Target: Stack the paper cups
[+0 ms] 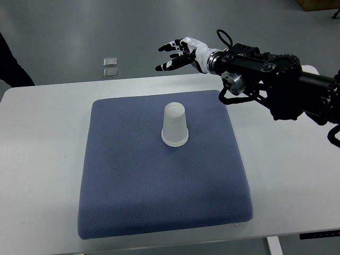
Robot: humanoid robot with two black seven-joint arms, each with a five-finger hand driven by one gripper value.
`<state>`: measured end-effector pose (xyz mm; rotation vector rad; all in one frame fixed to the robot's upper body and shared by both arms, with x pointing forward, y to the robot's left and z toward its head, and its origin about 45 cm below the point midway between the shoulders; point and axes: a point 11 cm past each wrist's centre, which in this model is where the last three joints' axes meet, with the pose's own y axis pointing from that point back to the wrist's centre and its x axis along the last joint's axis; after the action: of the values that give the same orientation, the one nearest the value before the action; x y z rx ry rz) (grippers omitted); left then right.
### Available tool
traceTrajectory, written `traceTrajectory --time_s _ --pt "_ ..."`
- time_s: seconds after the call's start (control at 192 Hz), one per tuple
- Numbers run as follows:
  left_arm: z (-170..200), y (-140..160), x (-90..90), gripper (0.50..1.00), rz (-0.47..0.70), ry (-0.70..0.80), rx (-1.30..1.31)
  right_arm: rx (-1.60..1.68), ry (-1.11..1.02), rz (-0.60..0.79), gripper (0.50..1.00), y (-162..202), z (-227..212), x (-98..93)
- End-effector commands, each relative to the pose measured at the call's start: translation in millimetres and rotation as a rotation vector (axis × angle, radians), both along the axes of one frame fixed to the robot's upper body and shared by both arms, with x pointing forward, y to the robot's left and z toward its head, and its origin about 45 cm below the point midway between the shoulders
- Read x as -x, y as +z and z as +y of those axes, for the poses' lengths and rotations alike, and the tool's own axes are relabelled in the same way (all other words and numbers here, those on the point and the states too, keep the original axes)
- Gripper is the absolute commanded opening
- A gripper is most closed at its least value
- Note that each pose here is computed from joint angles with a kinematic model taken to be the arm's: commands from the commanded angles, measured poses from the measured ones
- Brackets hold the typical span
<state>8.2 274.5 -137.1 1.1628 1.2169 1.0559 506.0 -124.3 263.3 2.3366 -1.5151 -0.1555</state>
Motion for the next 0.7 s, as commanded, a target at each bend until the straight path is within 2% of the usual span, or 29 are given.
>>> traceTrajectory --time_s 0.0,0.109,0.218,0.354,0.697 --pt "0 0 0.1 1.000 0.001 -0.001 0.001 -0.187 -0.142 0.070 0.901 -18 -29 -4.4" --pt "-3 0 0.0 1.000 0.000 -0.002 0.007 -0.425 -0.261 0.149 0.901 -45 -52 -0.4" --pt "-3 0 0.0 1.000 0.000 -0.002 0.007 -0.610 -0.318 0.080 0.901 -47 -66 0.8" --pt "-3 0 0.0 1.000 0.000 -0.002 0.007 -0.780 -0.332 0.007 0.903 -59 -83 11.2" --pt "-3 0 1.8 1.000 0.003 -0.001 0.007 -0.853 -0.335 0.018 0.913 -87 -92 29.7"
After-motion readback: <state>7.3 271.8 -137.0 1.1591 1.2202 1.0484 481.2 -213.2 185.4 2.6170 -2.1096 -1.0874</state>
